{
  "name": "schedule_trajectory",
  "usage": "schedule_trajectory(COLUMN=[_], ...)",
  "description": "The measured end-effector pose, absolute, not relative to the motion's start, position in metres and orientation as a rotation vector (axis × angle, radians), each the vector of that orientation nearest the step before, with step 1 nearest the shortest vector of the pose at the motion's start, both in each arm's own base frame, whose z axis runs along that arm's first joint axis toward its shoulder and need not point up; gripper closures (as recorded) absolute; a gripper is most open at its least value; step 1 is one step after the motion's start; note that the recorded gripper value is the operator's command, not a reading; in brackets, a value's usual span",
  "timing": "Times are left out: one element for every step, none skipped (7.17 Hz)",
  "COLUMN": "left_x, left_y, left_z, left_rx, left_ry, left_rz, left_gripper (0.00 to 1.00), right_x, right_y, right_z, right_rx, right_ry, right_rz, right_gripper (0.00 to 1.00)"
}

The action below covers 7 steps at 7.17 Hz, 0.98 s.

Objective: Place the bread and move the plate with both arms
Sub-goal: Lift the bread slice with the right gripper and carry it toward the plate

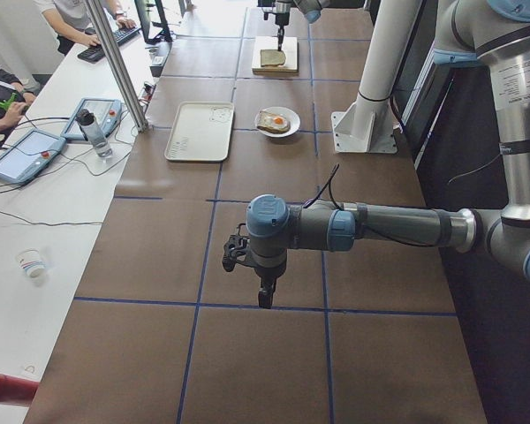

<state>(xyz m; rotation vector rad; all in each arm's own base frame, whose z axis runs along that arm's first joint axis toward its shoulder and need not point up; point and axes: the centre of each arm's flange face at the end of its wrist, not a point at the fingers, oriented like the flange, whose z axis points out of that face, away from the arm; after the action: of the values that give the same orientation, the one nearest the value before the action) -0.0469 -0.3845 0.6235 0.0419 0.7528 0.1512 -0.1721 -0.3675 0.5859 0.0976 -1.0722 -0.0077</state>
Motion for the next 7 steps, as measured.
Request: schedule_trajectory(left_x=[-0.047,-0.047,-0.047,-0.047,-0.047,-0.047,-0.047], left_y=[-0.385,-0.385,-0.385,-0.385,-0.385,-0.385,-0.385], left_z=[0.623,0.623,0.623,0.623,0.623,0.623,0.623], left_rx=[0.043,0.043,0.044,0.044,0.043,0.043,0.043], left_ry=[0.753,0.753,0.754,0.754,0.754,0.754,0.754], left_rz=[0.152,0.152,0.153,0.153,0.153,0.153,0.153], left_gripper=[0.00,0.00,0.00,0.00,0.00,0.00,0.00], right_x=[-0.166,-0.167,-0.179,-0.198,-0.223,-0.255,-0.289], right_y=[-0.371,-0.378,-0.394,-0.412,-0.428,-0.439,-0.445], right_z=[0.565,0.545,0.518,0.485,0.446,0.404,0.362], right_rx=[0.110,0.127,0.141,0.144,0.135,0.120,0.109], right_ry=[-1.114,-1.146,-1.184,-1.231,-1.285,-1.340,-1.381], right_rz=[-0.021,-0.029,-0.021,-0.006,0.007,0.024,0.060], right_gripper=[1.00,1.00,1.00,1.00,1.00,1.00,1.00])
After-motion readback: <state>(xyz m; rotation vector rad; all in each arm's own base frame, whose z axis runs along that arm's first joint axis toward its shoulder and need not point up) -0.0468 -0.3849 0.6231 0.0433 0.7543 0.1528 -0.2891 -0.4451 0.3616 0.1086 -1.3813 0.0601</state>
